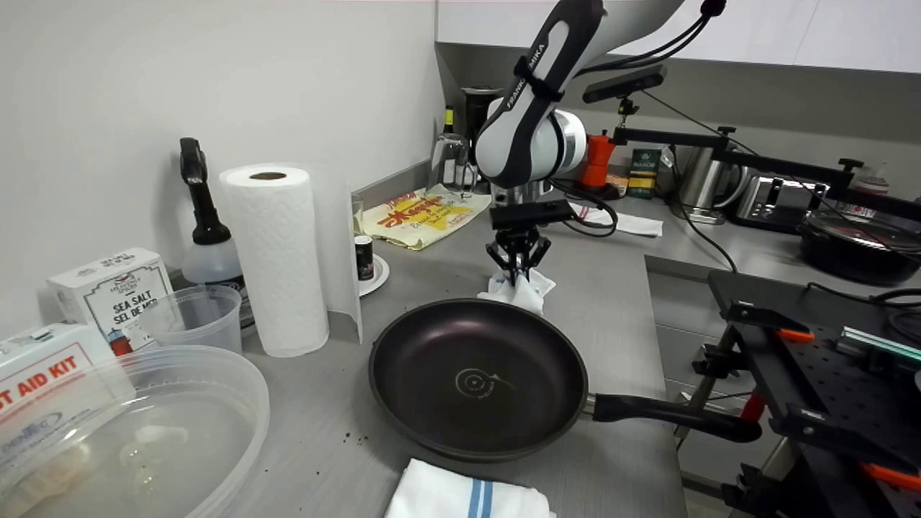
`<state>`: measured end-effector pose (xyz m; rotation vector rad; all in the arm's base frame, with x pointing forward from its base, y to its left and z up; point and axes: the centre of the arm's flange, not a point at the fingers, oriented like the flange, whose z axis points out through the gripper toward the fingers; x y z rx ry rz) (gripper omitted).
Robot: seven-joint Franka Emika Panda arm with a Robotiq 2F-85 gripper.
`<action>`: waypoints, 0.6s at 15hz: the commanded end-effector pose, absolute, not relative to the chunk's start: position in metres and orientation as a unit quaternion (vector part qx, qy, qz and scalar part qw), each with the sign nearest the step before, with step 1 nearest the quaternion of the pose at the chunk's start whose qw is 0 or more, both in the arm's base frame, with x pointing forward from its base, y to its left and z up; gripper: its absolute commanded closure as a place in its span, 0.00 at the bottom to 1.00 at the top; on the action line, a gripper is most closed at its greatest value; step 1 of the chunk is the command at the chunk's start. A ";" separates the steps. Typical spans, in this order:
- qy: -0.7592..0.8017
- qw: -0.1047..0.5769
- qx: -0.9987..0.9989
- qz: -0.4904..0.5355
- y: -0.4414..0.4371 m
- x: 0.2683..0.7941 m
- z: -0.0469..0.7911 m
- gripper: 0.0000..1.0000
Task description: Use the tea towel on the right to wipe the pan
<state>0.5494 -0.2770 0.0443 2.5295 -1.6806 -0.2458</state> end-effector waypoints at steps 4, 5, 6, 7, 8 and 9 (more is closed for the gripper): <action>-0.557 0.058 0.824 -0.085 -0.266 0.548 0.045 0.79; -0.556 0.058 0.825 -0.089 -0.264 0.548 0.045 0.61; -0.554 0.059 0.825 -0.092 -0.263 0.548 0.046 0.54; -0.551 0.059 0.827 -0.096 -0.261 0.548 0.045 0.47; -0.549 0.061 0.828 -0.100 -0.260 0.548 0.044 0.41; -0.547 0.062 0.828 -0.104 -0.259 0.549 0.044 0.32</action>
